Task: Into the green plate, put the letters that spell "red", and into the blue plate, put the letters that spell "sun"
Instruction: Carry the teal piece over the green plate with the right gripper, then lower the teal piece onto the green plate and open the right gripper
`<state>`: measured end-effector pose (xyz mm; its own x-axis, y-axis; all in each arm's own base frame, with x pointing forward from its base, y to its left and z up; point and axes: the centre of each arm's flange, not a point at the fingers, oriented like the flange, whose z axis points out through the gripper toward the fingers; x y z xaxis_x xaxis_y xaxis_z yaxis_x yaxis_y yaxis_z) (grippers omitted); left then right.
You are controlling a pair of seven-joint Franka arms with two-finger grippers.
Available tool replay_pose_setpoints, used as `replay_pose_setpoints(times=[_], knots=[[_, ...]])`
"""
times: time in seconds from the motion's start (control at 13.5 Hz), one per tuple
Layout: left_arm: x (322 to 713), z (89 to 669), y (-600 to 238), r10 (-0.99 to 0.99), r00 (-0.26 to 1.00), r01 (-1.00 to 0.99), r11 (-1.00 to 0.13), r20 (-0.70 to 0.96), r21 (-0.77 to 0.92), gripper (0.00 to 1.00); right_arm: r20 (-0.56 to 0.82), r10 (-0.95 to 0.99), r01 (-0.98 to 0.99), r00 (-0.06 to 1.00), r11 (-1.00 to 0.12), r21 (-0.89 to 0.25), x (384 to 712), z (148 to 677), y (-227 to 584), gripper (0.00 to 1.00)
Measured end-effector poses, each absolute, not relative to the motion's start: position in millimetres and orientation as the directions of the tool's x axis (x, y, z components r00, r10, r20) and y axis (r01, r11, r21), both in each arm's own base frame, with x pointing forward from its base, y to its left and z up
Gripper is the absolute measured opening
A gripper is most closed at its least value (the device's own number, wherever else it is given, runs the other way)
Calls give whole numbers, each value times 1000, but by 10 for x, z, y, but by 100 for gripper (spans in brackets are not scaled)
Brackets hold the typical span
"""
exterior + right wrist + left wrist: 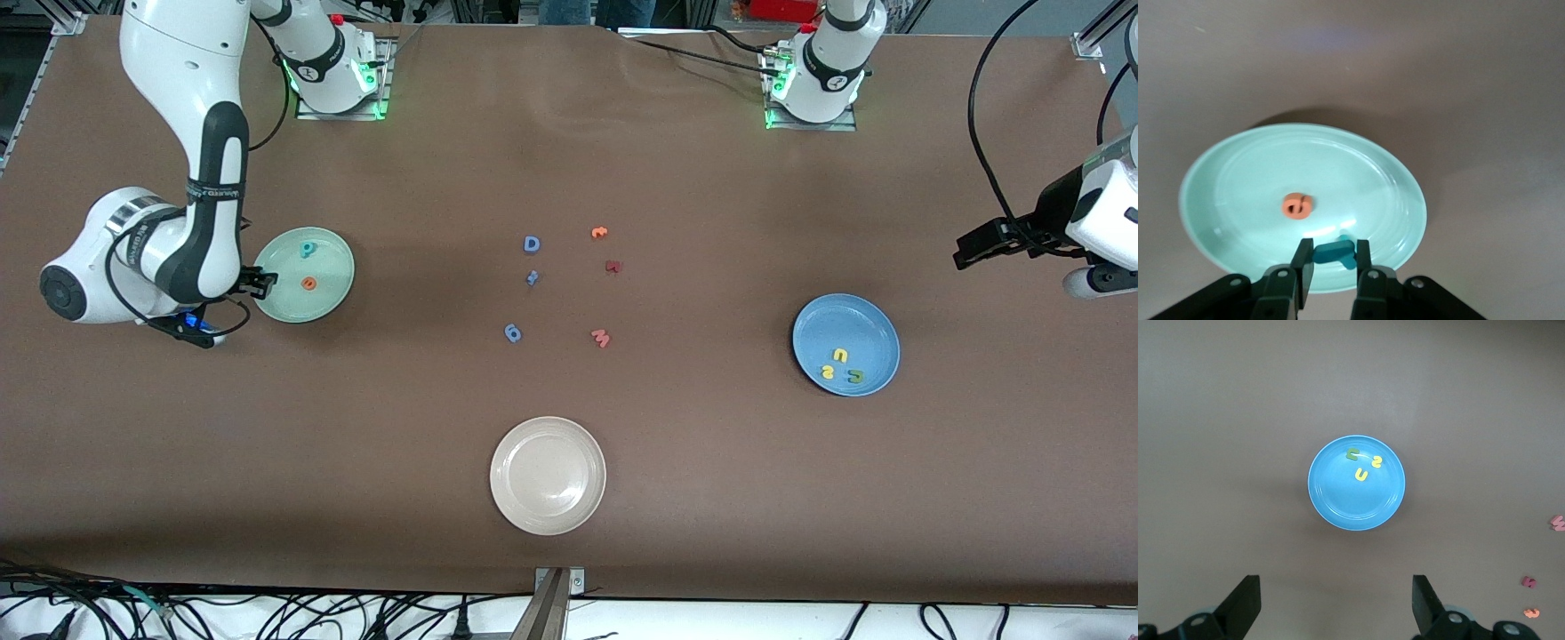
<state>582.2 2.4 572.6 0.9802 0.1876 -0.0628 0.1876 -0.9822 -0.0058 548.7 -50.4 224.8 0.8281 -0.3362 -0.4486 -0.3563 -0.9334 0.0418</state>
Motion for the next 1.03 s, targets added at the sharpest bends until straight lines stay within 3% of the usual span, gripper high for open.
replay_pose_setpoints(times=[0.37, 0.66, 0.74, 1.03], knots=[[5821, 5726, 27, 188, 980, 188, -982, -63, -6, 100, -400, -353, -336, 846, -935, 116, 5142, 1823, -449, 30], [5821, 5726, 21, 189, 980, 189, -982, -65, 2, 100, -401, -350, -329, 847, -936, 123, 5092, 1785, -413, 30], [5821, 5726, 21, 189, 980, 189, -982, -65, 3, 100, -400, -350, -329, 847, -936, 123, 5093, 1786, -414, 35], [5821, 5726, 23, 189, 980, 190, -982, -65, 3, 100, -394, -351, -333, 850, -936, 114, 5154, 1893, -424, 77]])
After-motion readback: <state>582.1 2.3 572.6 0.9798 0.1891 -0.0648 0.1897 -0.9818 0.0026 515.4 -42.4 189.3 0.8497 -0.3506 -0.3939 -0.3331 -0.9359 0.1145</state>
